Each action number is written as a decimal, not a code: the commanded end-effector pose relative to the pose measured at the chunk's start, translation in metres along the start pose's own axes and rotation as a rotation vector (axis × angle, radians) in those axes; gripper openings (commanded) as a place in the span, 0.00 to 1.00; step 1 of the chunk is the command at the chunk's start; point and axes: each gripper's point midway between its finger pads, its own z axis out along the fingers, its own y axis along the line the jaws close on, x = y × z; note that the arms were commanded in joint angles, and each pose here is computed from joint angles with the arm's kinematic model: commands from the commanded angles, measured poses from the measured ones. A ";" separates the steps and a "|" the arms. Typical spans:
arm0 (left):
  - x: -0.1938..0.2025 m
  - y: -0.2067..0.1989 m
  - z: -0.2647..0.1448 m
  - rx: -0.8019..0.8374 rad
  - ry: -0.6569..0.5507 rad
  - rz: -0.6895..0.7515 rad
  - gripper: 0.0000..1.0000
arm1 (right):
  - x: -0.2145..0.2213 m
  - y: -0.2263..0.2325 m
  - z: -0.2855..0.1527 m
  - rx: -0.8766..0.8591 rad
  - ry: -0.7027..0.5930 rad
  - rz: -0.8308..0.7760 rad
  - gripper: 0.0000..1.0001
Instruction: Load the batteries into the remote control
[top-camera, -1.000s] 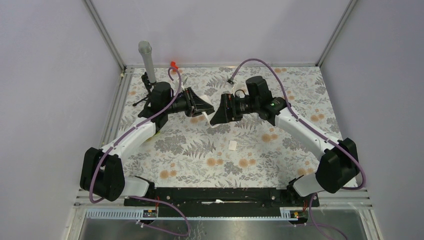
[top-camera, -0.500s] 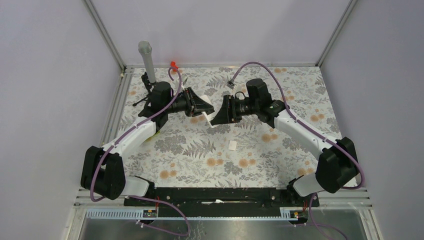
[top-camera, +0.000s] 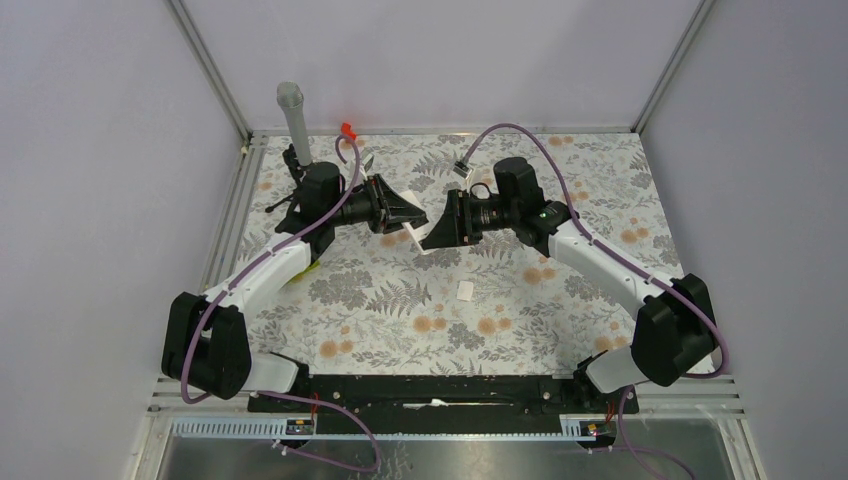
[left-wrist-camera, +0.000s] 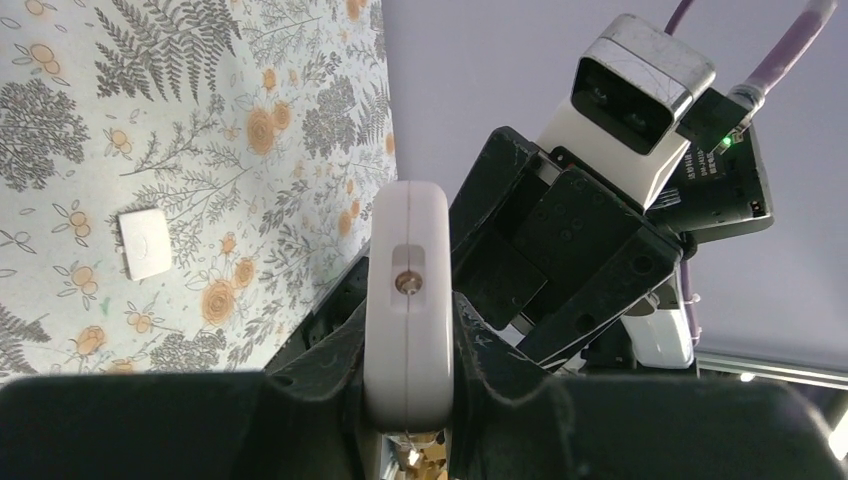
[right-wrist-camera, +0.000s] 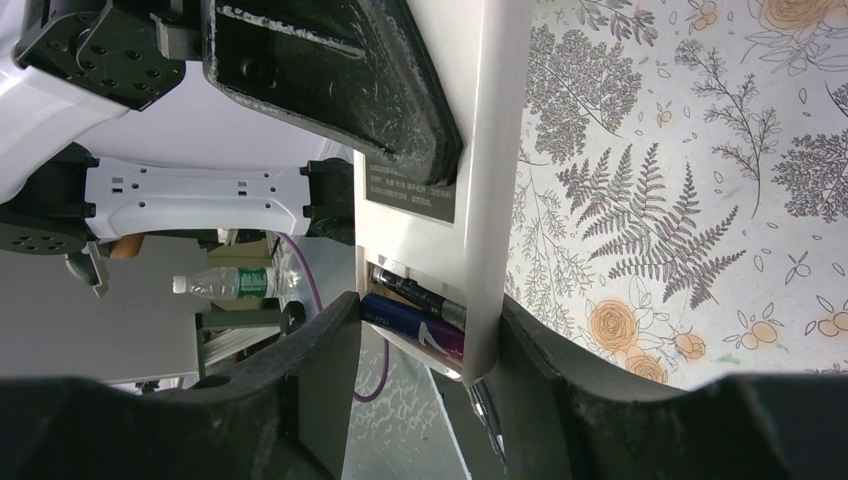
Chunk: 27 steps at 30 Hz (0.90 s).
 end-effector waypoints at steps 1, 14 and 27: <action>0.005 -0.046 -0.007 0.114 0.054 0.005 0.00 | -0.003 0.017 0.001 -0.084 0.007 -0.096 0.35; 0.008 -0.049 -0.010 0.102 0.078 0.055 0.00 | -0.007 0.026 -0.004 -0.103 -0.007 -0.106 0.65; 0.007 -0.064 -0.020 0.184 0.043 0.242 0.00 | -0.016 0.055 -0.024 -0.269 -0.098 -0.061 0.79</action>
